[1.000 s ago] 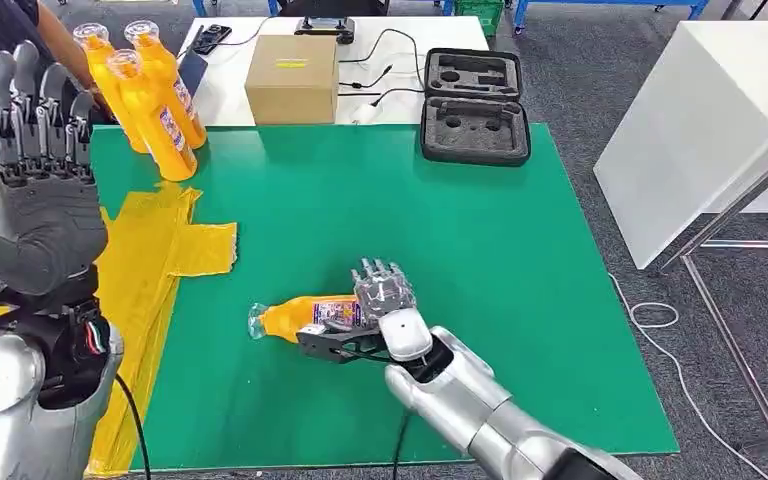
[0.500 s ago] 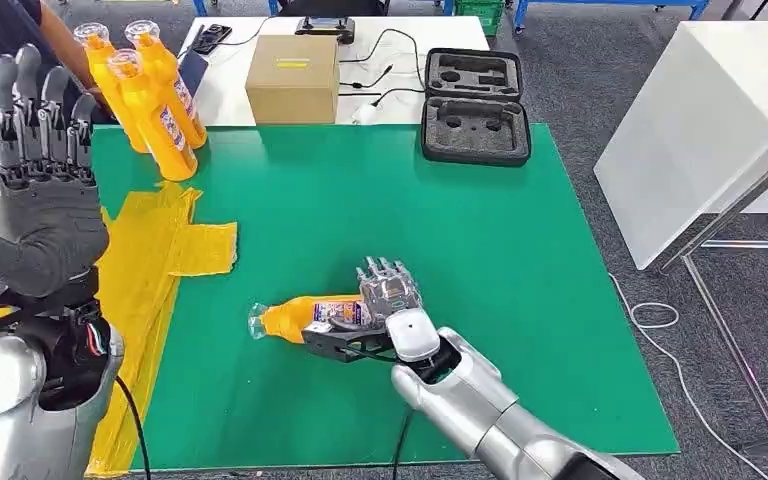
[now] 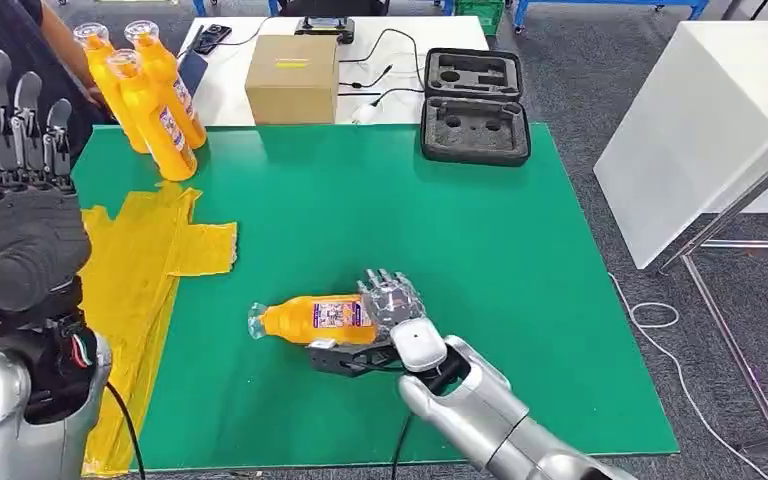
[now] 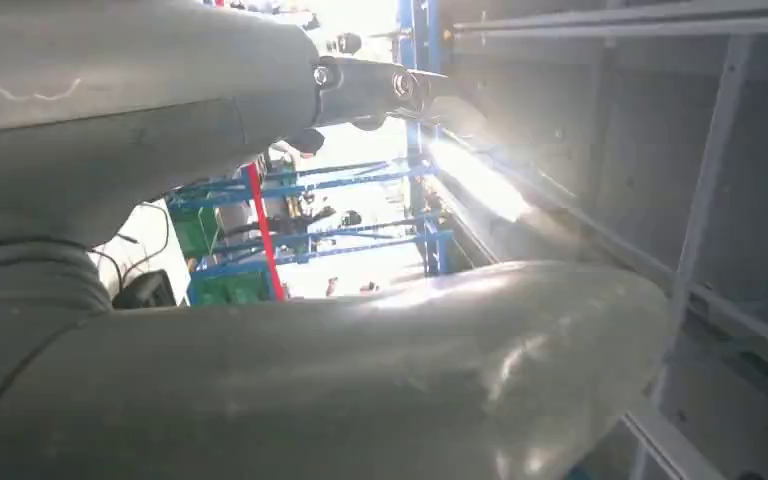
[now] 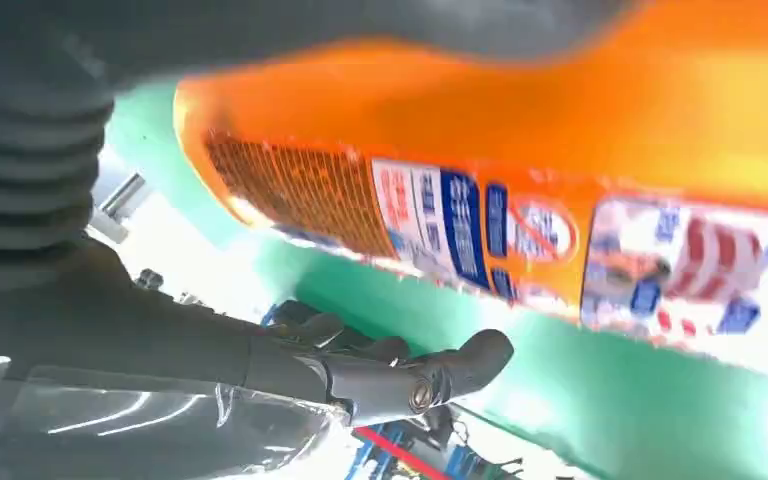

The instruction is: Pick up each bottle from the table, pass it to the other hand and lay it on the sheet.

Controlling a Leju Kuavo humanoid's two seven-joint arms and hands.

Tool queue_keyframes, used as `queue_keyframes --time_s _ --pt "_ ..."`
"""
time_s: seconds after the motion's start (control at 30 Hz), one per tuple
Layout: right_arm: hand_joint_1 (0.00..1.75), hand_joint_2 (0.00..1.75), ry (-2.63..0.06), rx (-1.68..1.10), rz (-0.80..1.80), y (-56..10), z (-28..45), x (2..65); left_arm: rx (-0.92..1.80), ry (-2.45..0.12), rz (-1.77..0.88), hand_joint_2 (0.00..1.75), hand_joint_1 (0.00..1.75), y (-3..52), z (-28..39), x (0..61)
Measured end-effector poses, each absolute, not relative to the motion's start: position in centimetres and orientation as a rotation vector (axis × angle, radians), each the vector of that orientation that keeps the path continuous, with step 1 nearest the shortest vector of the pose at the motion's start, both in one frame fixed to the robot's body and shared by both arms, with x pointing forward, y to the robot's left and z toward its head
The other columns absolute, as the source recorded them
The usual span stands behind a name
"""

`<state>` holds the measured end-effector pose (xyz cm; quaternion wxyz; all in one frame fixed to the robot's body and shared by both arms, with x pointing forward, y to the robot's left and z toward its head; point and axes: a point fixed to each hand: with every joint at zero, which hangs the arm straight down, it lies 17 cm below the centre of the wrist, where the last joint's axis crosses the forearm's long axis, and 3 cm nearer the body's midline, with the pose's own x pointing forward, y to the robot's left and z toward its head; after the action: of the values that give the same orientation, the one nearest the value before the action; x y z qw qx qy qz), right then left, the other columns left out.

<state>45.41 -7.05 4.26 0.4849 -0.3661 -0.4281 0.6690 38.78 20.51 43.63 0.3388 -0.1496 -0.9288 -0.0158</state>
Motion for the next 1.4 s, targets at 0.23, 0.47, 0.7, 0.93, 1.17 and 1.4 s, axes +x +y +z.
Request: queue_keyframes --time_s 0.23,0.47,0.7,0.93,1.17,1.4 --pt "0.00 1.75 -1.025 -0.898 1.649 -7.7 3.8 45.3 -0.372 -2.421 -0.025 0.00 0.00 21.2 43.5 38.7" --pt "0.00 1.75 -1.022 -0.900 1.653 -7.8 3.7 45.3 -0.366 -2.420 -0.020 0.00 0.00 21.5 43.4 38.8" --pt "0.00 1.75 -1.026 -0.898 1.663 -7.7 3.6 45.2 -0.357 -2.420 -0.024 0.00 0.00 21.6 43.2 38.8" --pt "0.00 1.75 -1.021 -0.880 1.667 -8.0 2.7 45.0 -0.344 -2.427 -0.021 0.00 0.00 21.9 43.2 38.4" --pt "0.52 1.75 -1.010 -0.869 1.675 -8.1 1.6 45.1 -0.321 -2.434 -0.004 0.00 0.00 22.7 43.2 38.0" --pt "1.75 1.75 -0.989 -0.809 1.658 -7.8 0.2 45.2 -0.299 -2.433 0.006 0.00 0.00 23.3 43.0 37.9"
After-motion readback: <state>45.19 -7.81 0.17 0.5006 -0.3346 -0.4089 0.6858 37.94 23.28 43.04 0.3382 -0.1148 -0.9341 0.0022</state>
